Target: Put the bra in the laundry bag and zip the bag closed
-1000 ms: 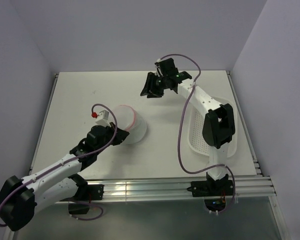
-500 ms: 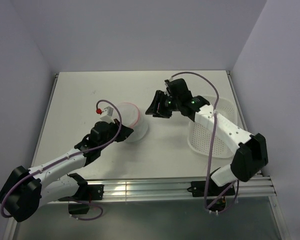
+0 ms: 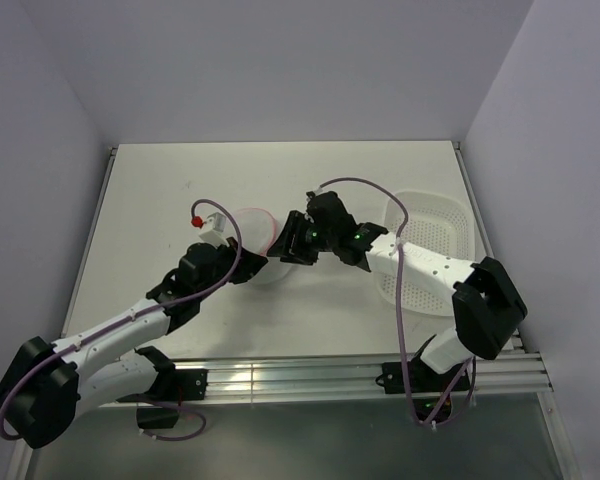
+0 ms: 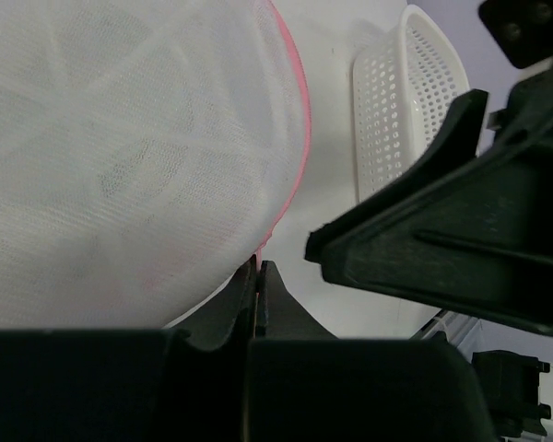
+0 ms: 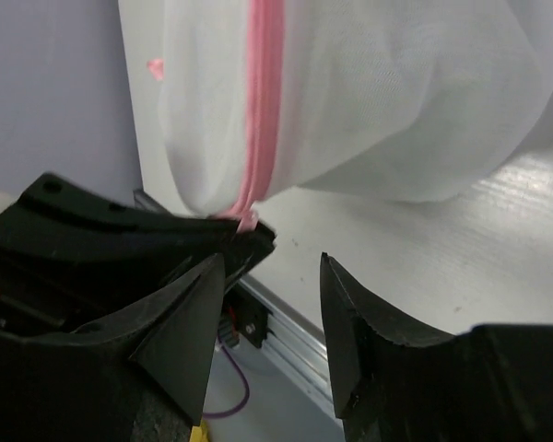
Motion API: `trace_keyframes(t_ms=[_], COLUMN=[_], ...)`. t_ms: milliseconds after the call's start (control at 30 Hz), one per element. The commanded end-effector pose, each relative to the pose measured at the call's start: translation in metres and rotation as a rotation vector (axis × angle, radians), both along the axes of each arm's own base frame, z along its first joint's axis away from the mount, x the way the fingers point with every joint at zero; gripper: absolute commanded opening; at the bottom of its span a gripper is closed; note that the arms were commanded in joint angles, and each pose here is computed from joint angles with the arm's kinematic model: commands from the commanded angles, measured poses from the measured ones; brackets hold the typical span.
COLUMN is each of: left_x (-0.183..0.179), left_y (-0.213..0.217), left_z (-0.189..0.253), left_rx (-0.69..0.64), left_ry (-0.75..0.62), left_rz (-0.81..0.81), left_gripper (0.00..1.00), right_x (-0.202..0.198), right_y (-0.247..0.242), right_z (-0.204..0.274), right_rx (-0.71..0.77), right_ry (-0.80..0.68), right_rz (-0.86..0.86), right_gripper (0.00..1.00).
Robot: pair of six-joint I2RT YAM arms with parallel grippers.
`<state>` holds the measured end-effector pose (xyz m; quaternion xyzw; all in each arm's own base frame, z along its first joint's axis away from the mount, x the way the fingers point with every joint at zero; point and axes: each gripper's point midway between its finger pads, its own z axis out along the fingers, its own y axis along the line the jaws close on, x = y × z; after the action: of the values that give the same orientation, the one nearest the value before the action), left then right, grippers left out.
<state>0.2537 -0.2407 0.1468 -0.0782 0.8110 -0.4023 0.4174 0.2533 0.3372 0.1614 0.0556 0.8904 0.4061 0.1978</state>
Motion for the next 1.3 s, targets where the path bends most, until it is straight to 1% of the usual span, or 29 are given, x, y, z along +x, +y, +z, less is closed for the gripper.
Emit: trace_keyframes(t_ms=[0,267,633,733,833,867,933,1033,1067,1267], left_x=[0.0,-0.004,-0.008,-0.009,-0.009,-0.009,-0.01,-0.01,-0.011,-0.017], left_y=[-0.005,-0.003,0.0,0.0,0.0,0.0,0.0,0.002,0.002,0.011], left_z=[0.024,0.021,0.017,0.017,0.015,0.014,0.012,0.01,0.01,0.004], left_rx=[-0.044,-0.036,-0.027,-0.026,-0.02,-0.017,-0.014,-0.015,-0.014,0.003], left_ry=[-0.051,-0.046,-0.043,-0.042,-0.039,-0.035,-0.032,-0.027,-0.026,-0.006], left_rz=[-0.021,-0.024,-0.025,-0.03,-0.035,-0.035,-0.036,-0.027,-0.027,-0.008], left_gripper=[0.0,0.0,0.0,0.0,0.0,0.0,0.0,0.0,0.0,0.0], right_x=[0.024,0.038,0.042,0.045,0.048,0.049,0.05,0.051,0.051,0.06], right_y=[0.017,0.026,0.026,0.031,0.032,0.032,0.033,0.032,0.031,0.02], right_z=[0.02,0.016,0.021,0.018,0.017,0.016,0.017,0.015,0.016,0.018], right_rx=[0.072,0.072,0.074,0.079,0.077,0.075,0.073,0.061,0.06,0.039], right_ry=[-0.07,-0.078,-0.095,-0.087,-0.086,-0.086,-0.086,-0.086,-0.088,-0.109], right_rz=[-0.046,-0.063,-0.084,-0.085,-0.092,-0.096,-0.099,-0.103,-0.105,-0.105], right_gripper=[0.53,0.52,0.51,0.49,0.4,0.27,0.13,0.04,0.0,0.0])
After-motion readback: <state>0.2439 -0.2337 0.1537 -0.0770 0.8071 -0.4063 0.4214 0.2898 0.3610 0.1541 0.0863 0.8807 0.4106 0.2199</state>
